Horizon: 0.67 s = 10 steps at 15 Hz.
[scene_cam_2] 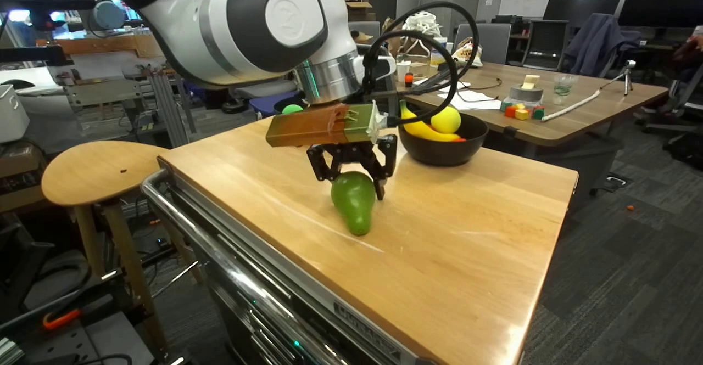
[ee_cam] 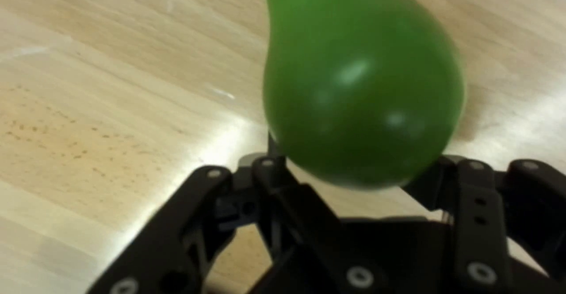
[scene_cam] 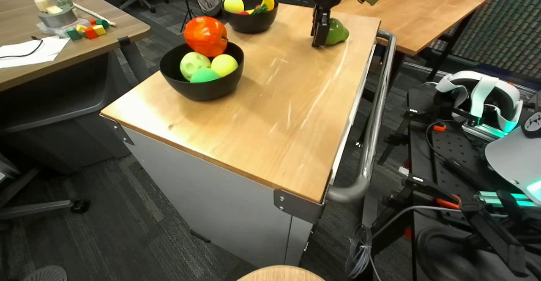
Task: Put the fruits and vegetables in the left bowl then put the remaining fruits and vegetables in the right bowl
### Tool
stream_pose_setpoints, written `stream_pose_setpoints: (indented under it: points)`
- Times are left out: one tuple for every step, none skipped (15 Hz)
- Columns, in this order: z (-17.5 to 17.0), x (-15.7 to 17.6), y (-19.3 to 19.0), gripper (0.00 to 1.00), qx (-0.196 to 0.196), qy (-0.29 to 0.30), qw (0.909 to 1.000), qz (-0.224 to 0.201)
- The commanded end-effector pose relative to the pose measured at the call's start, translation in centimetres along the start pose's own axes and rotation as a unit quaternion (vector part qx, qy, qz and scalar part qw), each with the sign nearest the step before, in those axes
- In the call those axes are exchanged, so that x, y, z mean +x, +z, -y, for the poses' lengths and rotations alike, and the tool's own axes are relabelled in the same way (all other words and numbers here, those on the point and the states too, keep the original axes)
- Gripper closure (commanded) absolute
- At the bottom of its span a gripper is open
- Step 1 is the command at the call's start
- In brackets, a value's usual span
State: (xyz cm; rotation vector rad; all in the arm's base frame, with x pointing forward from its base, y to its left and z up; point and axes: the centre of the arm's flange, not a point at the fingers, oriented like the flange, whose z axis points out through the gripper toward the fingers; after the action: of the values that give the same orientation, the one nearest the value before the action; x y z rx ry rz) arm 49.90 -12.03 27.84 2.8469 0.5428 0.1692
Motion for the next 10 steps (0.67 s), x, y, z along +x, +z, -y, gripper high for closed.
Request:
stream_pose_setpoints:
  points:
    - [-0.2, 4.4, -5.7, 0.73, 0.035, -0.003, 0.9985, -0.043]
    - [-0.4, 5.8, -7.9, 0.81, 0.036, 0.003, 0.9967, -0.072]
    - [-0.4, 6.9, -9.7, 0.87, 0.040, 0.016, 0.9939, -0.102]
    - [-0.4, 8.1, -11.9, 0.88, 0.037, 0.014, 0.9918, -0.121]
    - [-0.7, 9.6, -14.2, 0.53, 0.035, 0.008, 0.9899, -0.137]
    - [-0.5, 10.6, -15.7, 0.59, 0.054, 0.010, 0.9892, -0.136]
    - [-0.4, 11.1, -16.6, 0.59, 0.076, 0.015, 0.9887, -0.129]
    - [0.1, 11.1, -16.9, 0.54, 0.095, 0.013, 0.9891, -0.112]
    - [0.4, 10.7, -17.1, 0.48, 0.101, 0.002, 0.9902, -0.096]
    - [1.1, 10.2, -16.1, 0.39, 0.082, 0.011, 0.9903, -0.111]
